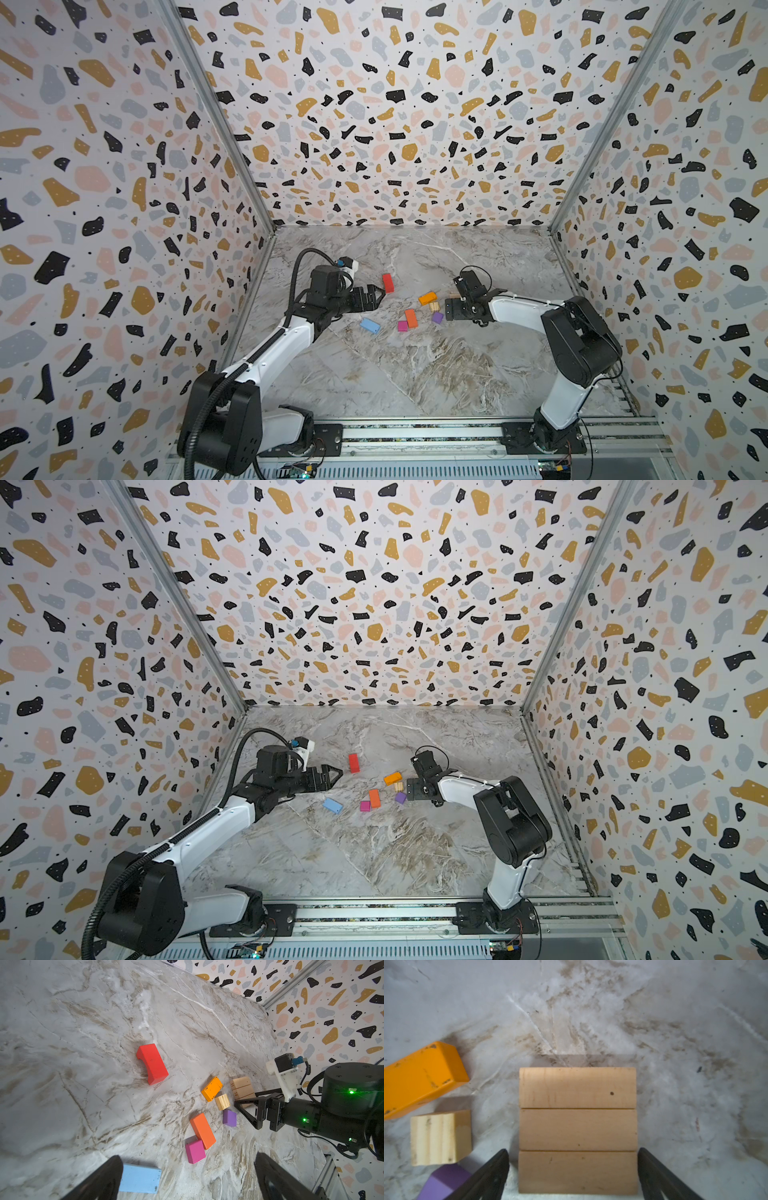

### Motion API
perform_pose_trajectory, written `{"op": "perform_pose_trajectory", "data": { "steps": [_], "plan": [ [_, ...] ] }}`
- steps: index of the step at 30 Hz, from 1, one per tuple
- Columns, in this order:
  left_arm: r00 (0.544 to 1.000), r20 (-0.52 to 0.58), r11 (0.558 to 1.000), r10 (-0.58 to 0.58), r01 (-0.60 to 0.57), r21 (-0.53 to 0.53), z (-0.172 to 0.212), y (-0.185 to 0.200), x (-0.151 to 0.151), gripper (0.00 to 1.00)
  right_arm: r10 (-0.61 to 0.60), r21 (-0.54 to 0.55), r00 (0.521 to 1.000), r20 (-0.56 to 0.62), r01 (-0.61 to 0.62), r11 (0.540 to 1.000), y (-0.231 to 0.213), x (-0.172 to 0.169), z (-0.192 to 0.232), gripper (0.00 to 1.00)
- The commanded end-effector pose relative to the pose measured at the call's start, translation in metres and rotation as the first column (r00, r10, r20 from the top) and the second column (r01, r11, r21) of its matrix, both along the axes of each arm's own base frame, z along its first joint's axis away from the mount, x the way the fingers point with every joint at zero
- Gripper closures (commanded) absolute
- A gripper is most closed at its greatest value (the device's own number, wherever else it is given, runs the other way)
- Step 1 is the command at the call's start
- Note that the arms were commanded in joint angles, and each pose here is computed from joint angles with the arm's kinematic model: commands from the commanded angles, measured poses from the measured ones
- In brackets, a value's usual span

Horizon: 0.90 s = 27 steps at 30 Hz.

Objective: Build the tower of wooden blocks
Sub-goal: 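Open the right gripper and raise it from the three-bar stack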

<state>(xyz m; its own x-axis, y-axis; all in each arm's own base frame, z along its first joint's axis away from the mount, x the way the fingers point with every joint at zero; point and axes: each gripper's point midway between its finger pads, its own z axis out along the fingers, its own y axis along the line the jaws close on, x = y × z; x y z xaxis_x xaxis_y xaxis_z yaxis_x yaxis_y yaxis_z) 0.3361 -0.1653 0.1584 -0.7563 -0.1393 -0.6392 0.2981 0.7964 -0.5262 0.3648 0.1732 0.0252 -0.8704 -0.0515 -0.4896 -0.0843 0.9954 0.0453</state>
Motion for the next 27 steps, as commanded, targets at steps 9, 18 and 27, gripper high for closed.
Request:
{"op": "perform_pose_trajectory", "data": {
  "steps": [9,18,27],
  "plan": [
    [0.999,0.041,1.000,-0.011,0.011,0.001,0.011,-0.002,0.000,0.00,-0.016,-0.014,1.000,-0.026,0.016,1.000,-0.003,0.002,0.009,0.02],
    [0.999,0.043,1.000,-0.003,0.002,0.015,0.011,0.001,0.002,0.00,0.054,0.004,0.998,0.018,-0.054,0.999,0.005,0.007,0.050,0.03],
    [0.999,0.046,1.000,-0.002,0.001,0.020,0.012,0.001,0.001,0.00,0.125,0.063,0.992,0.032,-0.126,0.990,0.018,0.002,0.078,0.07]
  ]
}}
